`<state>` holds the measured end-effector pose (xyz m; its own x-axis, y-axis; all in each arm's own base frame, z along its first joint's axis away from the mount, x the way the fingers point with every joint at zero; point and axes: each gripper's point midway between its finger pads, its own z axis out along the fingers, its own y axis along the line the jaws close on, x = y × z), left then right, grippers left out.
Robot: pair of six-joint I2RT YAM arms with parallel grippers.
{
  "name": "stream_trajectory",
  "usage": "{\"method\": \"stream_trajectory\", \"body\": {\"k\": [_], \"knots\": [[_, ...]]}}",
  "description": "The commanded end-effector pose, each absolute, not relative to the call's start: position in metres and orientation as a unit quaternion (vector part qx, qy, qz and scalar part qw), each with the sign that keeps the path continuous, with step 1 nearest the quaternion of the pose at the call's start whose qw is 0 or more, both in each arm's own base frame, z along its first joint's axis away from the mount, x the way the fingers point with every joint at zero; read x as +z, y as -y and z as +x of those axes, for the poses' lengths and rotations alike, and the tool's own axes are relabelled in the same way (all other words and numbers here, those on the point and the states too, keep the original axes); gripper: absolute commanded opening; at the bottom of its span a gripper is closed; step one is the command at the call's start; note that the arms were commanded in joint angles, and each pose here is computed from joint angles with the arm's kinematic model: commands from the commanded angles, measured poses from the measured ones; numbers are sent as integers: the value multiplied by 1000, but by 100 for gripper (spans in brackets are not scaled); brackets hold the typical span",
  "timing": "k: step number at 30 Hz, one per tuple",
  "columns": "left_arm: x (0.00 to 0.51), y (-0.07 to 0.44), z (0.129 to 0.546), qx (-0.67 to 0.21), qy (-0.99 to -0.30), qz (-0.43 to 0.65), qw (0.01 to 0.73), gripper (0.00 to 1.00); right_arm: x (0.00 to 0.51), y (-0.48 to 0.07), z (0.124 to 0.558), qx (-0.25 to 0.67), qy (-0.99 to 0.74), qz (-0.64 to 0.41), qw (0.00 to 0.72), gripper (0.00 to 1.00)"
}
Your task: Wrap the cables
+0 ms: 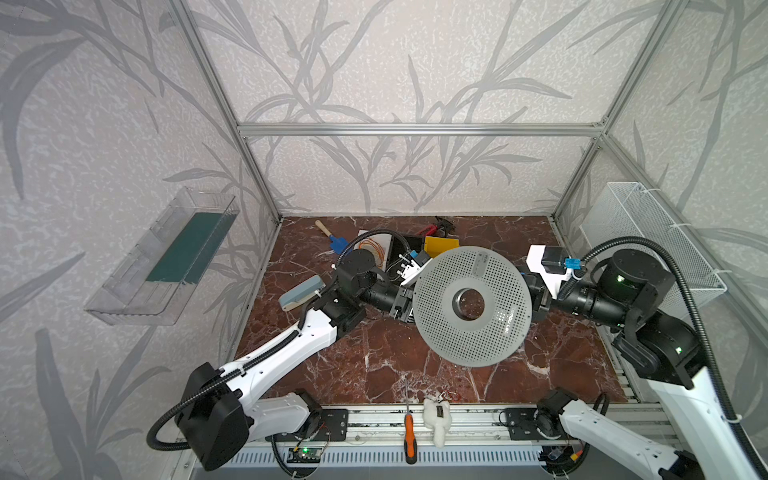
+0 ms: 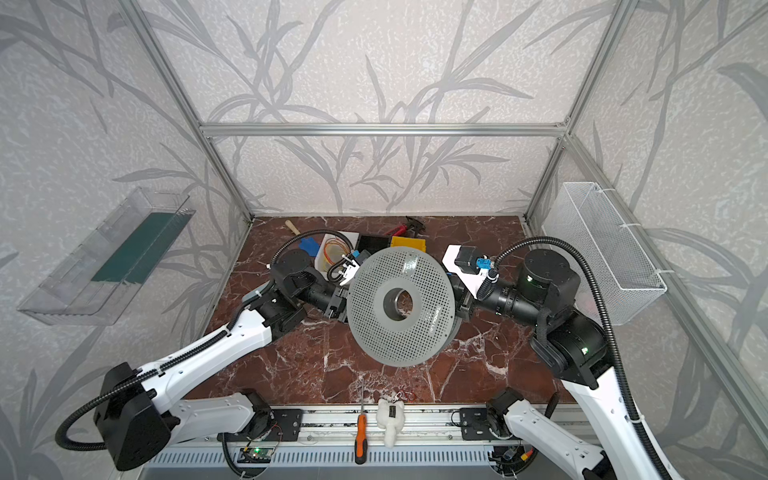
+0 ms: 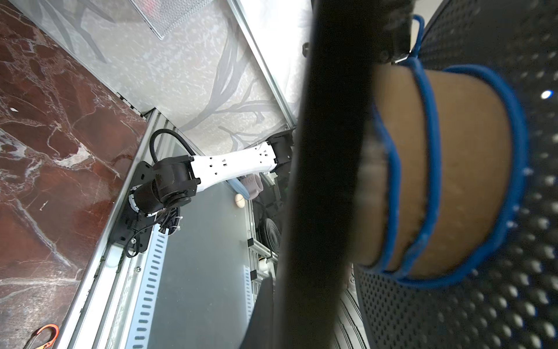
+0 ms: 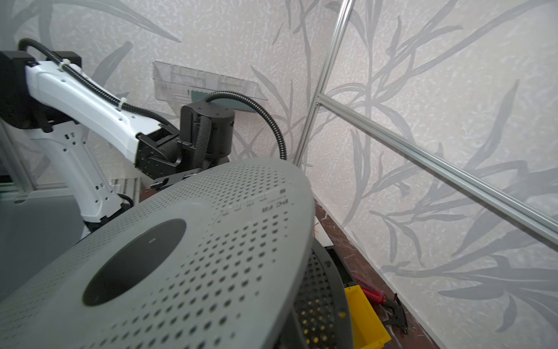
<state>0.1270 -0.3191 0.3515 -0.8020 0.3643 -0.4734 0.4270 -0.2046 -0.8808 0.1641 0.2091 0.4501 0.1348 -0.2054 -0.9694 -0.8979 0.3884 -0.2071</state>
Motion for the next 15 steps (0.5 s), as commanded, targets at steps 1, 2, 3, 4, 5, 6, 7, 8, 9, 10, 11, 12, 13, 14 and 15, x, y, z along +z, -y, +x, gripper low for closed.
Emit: {"method": "stream_trajectory", "body": {"k": [1, 2, 3, 4, 5, 6, 7, 8, 9, 10, 11, 12, 13, 14, 15], "knots": [[346, 335, 134, -702, -660, 268, -12, 0, 421, -238, 138, 394, -580, -528, 480, 0], [347, 336, 133, -702, -659, 270, -12, 0, 420, -240, 137, 402, -580, -532, 468, 0], [348, 336, 134, -702, -658, 272, -12, 0, 419, -242, 135, 412, -581, -535, 455, 0], [349, 338, 134, -702, -658, 273, -14, 0, 417, -244, 134, 421, -582, -538, 442, 0], [349, 338, 134, -702, -657, 275, -15, 0, 415, -247, 134, 426, -583, -539, 434, 0], [350, 339, 133, -702, -656, 277, -17, 0, 413, -249, 134, 430, -586, -541, 424, 0], [350, 340, 133, -702, -655, 279, -18, 0, 410, -251, 135, 433, -589, -542, 415, 0], [351, 340, 134, -702, -655, 279, -18, 0, 408, -252, 135, 433, -593, -543, 408, 0], [351, 341, 134, -702, -655, 279, -20, 0, 404, -254, 136, 432, -598, -545, 398, 0], [351, 342, 134, -702, -655, 278, -21, 0, 400, -256, 137, 427, -604, -547, 391, 0], [352, 341, 133, -702, -655, 279, -22, 0, 394, -258, 139, 418, -612, -551, 384, 0], [352, 341, 132, -702, -655, 280, -25, 0, 390, -260, 139, 410, -617, -555, 379, 0], [352, 341, 132, -702, -654, 280, -25, 0, 386, -262, 139, 406, -620, -559, 371, 0], [352, 341, 132, -702, -655, 279, -27, 0, 383, -264, 140, 401, -625, -562, 366, 0], [353, 342, 132, -701, -656, 279, -27, 0, 380, -266, 139, 399, -626, -565, 360, 0]]}}
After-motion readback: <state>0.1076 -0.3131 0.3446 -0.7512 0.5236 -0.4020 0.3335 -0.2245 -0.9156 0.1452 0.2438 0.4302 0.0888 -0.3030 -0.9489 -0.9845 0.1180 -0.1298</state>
